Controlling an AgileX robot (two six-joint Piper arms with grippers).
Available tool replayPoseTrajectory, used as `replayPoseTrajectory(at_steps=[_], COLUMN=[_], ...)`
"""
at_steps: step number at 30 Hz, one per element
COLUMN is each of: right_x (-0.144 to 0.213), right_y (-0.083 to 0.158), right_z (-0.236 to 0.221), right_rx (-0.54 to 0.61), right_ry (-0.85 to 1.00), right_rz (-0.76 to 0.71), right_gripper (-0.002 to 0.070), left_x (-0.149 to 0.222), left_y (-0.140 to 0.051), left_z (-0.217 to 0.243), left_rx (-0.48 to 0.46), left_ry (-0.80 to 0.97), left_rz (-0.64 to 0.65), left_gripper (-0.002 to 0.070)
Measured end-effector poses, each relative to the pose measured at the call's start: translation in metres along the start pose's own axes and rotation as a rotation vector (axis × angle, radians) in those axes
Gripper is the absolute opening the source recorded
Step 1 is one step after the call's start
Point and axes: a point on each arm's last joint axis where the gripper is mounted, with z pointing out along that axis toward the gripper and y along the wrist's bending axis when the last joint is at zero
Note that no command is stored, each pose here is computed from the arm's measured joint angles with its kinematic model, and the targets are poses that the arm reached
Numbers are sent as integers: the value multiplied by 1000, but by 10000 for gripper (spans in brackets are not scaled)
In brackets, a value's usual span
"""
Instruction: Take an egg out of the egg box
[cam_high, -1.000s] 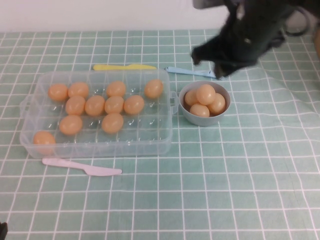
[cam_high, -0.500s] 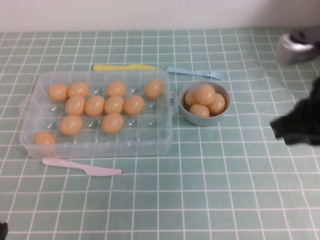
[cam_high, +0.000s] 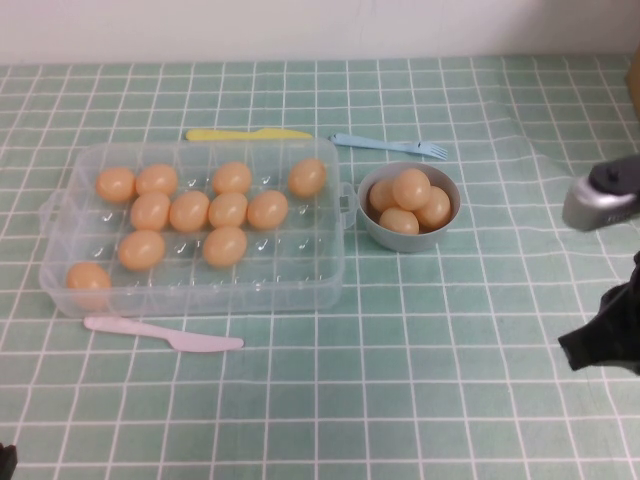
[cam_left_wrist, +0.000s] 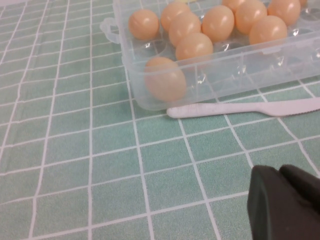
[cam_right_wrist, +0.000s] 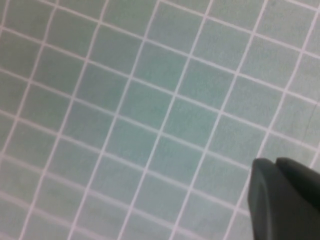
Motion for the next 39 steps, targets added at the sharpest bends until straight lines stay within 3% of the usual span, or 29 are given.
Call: replayPoseTrajectory(at_steps=[5, 13, 23, 30, 39], right_x=[16, 91, 180, 195, 204], right_y=[-20, -71, -81, -76, -76], right_z=[32, 45, 70, 66, 76], right_rx=[20, 131, 257, 285, 308], right_ry=[-158, -579, -977, -1041, -888], right_rz=[45, 230, 308, 261, 229], right_gripper=[-16, -17, -17, -17, -17], left_x=[0, 0, 0, 0, 0], left_y=[0, 0, 0, 0, 0], left_z=[0, 0, 0, 0, 0], left_rx=[0, 0, 0, 0, 0], left_ry=[0, 0, 0, 0, 0], left_rz=[0, 0, 0, 0, 0], left_gripper=[-4, -3, -4, -4, -4])
